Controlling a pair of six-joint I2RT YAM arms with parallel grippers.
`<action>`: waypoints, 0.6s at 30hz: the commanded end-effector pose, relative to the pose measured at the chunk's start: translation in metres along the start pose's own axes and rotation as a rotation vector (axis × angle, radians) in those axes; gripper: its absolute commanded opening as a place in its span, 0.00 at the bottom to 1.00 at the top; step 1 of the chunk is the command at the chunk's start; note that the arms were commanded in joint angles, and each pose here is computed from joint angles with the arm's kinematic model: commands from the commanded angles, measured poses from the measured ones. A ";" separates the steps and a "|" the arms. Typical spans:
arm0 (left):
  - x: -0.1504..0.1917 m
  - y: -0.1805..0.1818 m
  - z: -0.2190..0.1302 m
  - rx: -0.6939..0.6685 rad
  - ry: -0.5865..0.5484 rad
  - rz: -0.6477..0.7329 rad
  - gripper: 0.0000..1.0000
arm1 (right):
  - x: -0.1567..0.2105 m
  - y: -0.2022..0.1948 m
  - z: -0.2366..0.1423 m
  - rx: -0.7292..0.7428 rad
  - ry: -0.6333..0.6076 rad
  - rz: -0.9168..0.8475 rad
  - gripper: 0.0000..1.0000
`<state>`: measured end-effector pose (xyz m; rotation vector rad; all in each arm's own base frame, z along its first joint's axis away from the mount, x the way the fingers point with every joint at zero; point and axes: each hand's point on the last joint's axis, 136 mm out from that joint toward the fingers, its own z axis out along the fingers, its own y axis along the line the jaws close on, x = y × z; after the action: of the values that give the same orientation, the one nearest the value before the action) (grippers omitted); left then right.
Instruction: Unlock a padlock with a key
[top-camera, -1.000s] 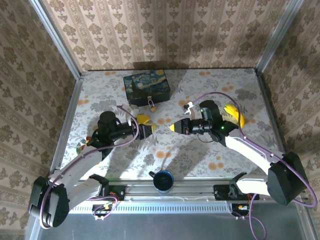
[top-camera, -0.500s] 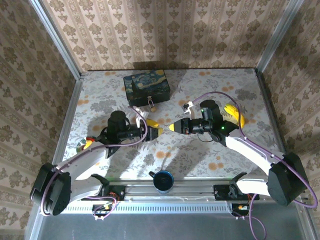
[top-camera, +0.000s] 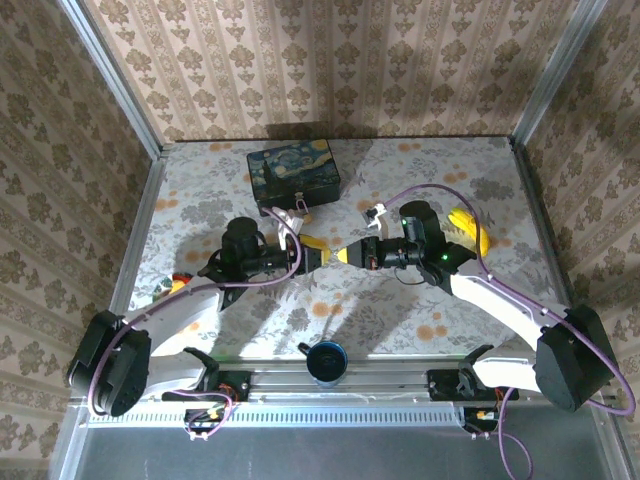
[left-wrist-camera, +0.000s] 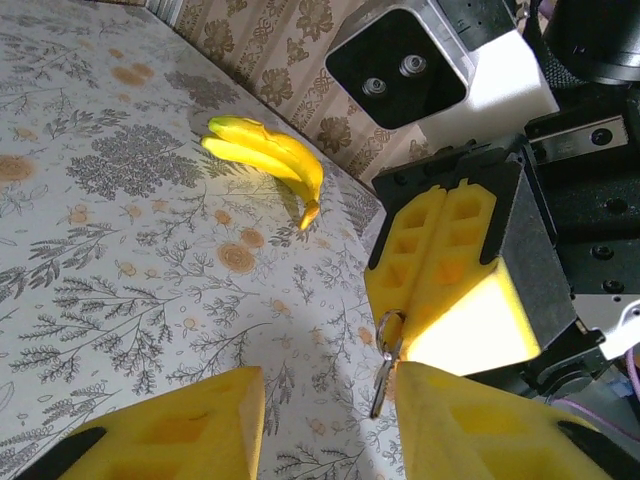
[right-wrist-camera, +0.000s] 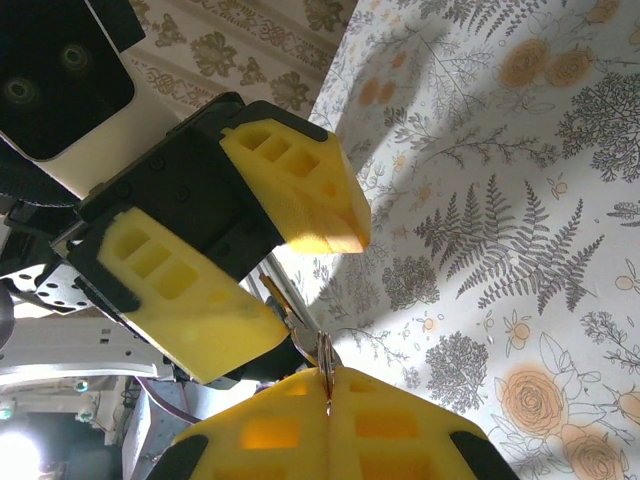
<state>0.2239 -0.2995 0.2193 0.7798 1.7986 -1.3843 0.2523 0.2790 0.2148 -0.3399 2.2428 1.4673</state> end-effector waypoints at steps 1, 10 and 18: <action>-0.017 -0.014 0.004 0.053 -0.029 0.039 0.36 | 0.004 0.008 0.001 -0.039 0.015 -0.013 0.00; -0.013 -0.014 0.004 0.054 -0.016 0.021 0.01 | 0.003 0.008 0.004 -0.046 0.014 -0.009 0.00; -0.010 -0.010 -0.005 -0.022 -0.015 0.013 0.00 | 0.002 0.006 0.004 -0.030 0.007 -0.005 0.00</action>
<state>0.2185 -0.3024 0.2288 0.7849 1.7887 -1.4107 0.2532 0.2807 0.2112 -0.3294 2.2501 1.4665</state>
